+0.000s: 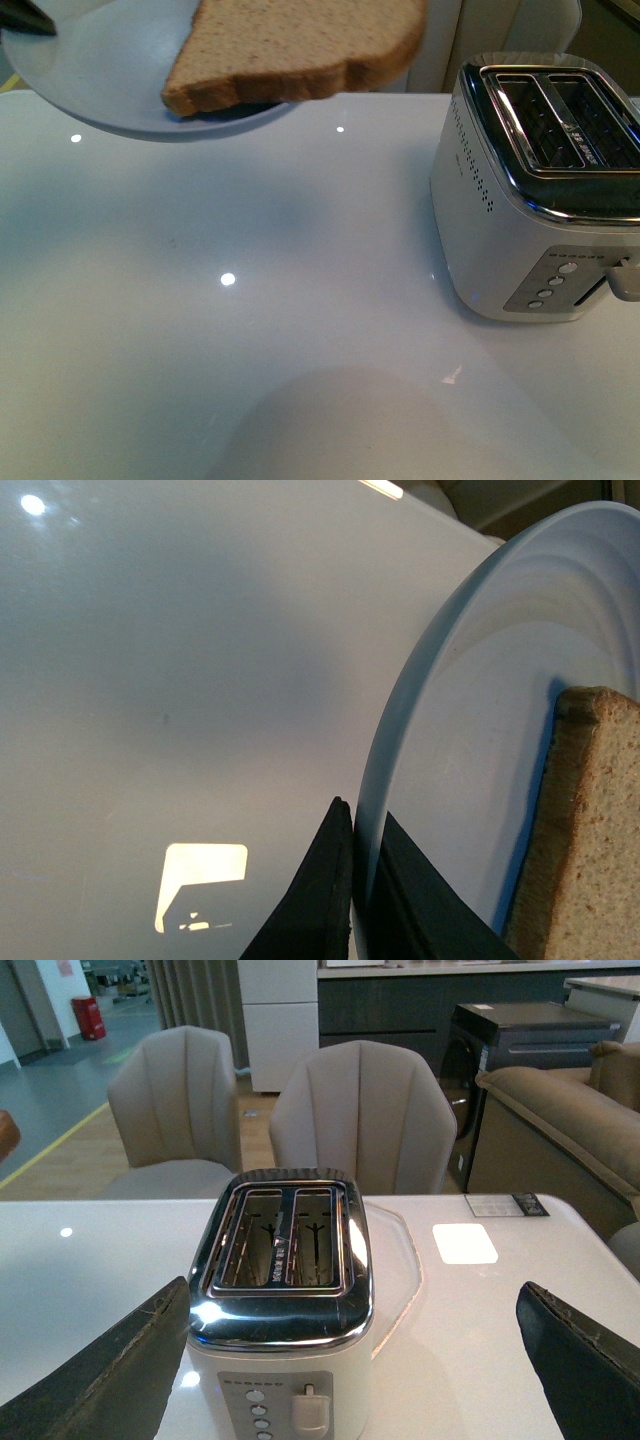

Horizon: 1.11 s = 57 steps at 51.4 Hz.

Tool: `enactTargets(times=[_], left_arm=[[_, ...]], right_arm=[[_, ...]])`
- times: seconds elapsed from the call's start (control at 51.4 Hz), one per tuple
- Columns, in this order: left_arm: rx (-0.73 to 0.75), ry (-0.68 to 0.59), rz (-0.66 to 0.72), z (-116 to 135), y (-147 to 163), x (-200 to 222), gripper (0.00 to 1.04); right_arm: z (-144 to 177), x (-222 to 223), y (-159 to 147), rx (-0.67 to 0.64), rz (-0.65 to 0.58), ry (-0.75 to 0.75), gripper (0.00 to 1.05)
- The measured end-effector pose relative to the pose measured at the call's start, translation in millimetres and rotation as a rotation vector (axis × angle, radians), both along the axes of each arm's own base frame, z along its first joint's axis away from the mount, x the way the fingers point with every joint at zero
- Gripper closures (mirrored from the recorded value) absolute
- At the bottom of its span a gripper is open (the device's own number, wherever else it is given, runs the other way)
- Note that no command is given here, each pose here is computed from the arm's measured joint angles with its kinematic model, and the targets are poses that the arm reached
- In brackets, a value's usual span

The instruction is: Left arm holds plate, right arm toasts bread

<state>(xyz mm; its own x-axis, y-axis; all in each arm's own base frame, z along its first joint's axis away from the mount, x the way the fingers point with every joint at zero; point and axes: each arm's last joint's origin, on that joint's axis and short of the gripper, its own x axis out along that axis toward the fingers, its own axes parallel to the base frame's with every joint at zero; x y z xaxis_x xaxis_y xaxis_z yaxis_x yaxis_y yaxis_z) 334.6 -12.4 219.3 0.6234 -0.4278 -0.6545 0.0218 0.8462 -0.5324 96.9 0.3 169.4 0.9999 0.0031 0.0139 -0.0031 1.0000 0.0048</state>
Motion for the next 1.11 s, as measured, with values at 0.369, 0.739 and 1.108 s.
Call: enactTargets(times=[0.369,0.739,1.108], left_arm=[[-0.049,0.021,-0.087,11,-52,-2,1.02],[-0.042,0.033,-0.089,14,-56,-4,1.02],[-0.045,0.045,-0.098,13,-58,-6,1.02]], right_arm=[[-1,1,0,0.025,0.026,0.05,0.09],[31,40,20,0.368,0.148,0.498,0.09],[67,120,60,0.579,0.359,0.513,0.09]])
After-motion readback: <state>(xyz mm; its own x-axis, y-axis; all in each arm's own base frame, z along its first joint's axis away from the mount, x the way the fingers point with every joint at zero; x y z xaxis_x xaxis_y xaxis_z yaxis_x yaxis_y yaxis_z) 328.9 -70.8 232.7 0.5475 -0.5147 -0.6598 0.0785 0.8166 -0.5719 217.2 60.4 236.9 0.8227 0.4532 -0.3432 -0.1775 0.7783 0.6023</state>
